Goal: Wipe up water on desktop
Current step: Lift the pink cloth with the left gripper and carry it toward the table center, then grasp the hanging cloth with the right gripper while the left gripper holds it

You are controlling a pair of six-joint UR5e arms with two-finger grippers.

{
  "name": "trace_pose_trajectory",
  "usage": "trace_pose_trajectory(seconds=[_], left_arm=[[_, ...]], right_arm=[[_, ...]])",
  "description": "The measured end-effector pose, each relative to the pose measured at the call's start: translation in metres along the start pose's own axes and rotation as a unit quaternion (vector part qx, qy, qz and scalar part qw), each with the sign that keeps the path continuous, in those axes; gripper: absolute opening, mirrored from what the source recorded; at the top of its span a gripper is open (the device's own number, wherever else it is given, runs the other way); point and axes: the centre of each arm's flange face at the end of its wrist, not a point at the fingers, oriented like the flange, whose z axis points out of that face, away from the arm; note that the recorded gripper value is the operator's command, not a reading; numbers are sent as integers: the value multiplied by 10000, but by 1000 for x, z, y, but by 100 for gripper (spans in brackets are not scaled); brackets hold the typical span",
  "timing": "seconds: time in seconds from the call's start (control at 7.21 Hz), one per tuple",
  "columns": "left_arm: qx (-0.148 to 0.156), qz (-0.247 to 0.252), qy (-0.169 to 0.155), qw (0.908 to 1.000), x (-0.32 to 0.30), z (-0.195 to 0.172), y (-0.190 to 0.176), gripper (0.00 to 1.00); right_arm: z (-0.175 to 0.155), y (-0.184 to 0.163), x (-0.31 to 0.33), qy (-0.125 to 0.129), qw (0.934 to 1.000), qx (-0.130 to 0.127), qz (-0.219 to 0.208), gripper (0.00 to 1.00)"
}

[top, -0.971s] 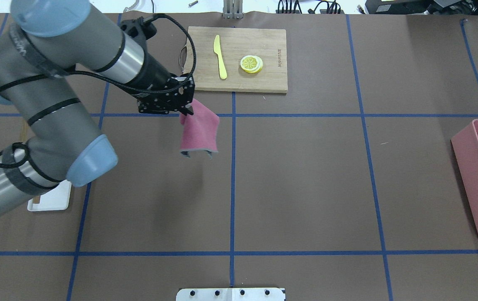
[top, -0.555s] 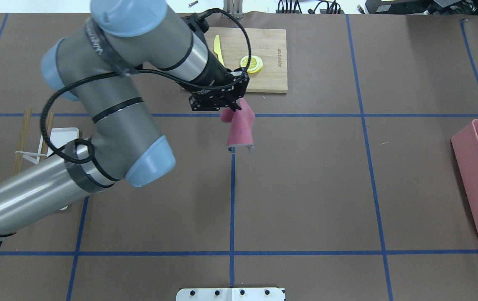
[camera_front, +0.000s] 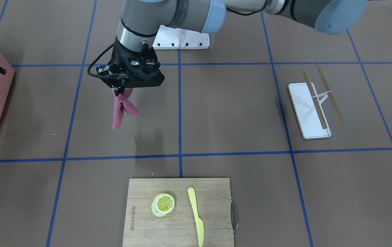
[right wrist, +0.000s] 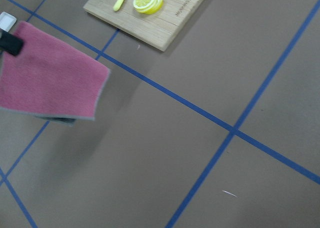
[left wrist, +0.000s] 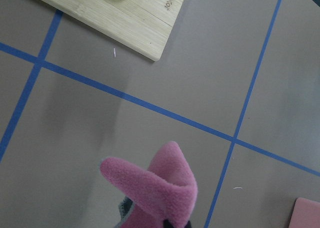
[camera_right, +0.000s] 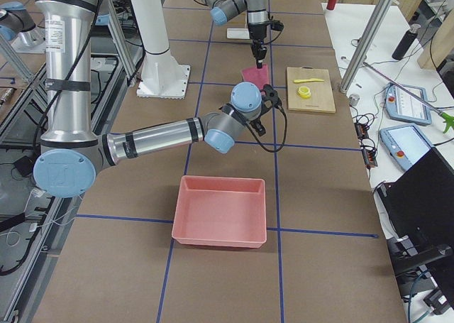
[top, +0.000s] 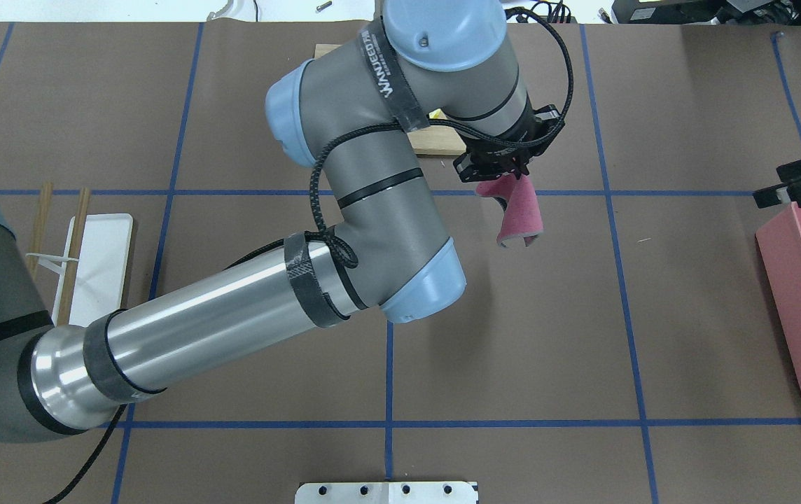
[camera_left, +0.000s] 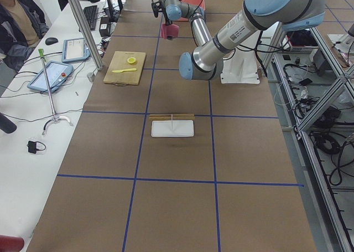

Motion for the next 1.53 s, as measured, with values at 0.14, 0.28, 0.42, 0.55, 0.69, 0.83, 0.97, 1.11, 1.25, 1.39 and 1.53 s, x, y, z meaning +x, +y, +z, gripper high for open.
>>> trace_pose_trajectory(seconds=[0.14, 0.28, 0.42, 0.55, 0.69, 0.83, 0.97, 1.11, 1.25, 1.39, 1.53], left_arm=[[57, -14, 8, 10000, 13, 5, 5, 0], [147, -113, 17, 9998, 20, 7, 6, 0], [305, -350, 66, 9989, 24, 10, 4, 0], [428, -658, 163, 9968, 26, 14, 1, 0], [472, -959, 258, 9939, 27, 18, -1, 0], [476, -1232, 326, 9907, 30, 17, -1, 0], [453, -1434, 371, 9879, 33, 16, 2, 0], [411, -1583, 390, 9858, 35, 16, 8, 0], [357, -1665, 393, 9846, 35, 18, 16, 0], [298, -1729, 413, 9836, 36, 18, 25, 0], [246, -1776, 454, 9827, 39, 15, 32, 0]], right_arm=[[18, -17, -25, -26, 9998, 24, -176, 100], [39, -30, -52, -2, 9996, 71, -275, 100], [60, -40, -78, 19, 9994, 138, -312, 100], [78, -46, -101, 20, 9992, 203, -334, 100], [91, -50, -118, 16, 9990, 258, -356, 100], [101, -53, -130, 19, 9988, 308, -383, 100], [105, -55, -135, 30, 9986, 338, -401, 100], [107, -55, -137, 65, 9984, 372, -410, 100], [108, -57, -136, 127, 9982, 422, -413, 100], [108, -58, -135, 191, 9978, 472, -413, 100], [109, -58, -135, 231, 9976, 501, -413, 99]])
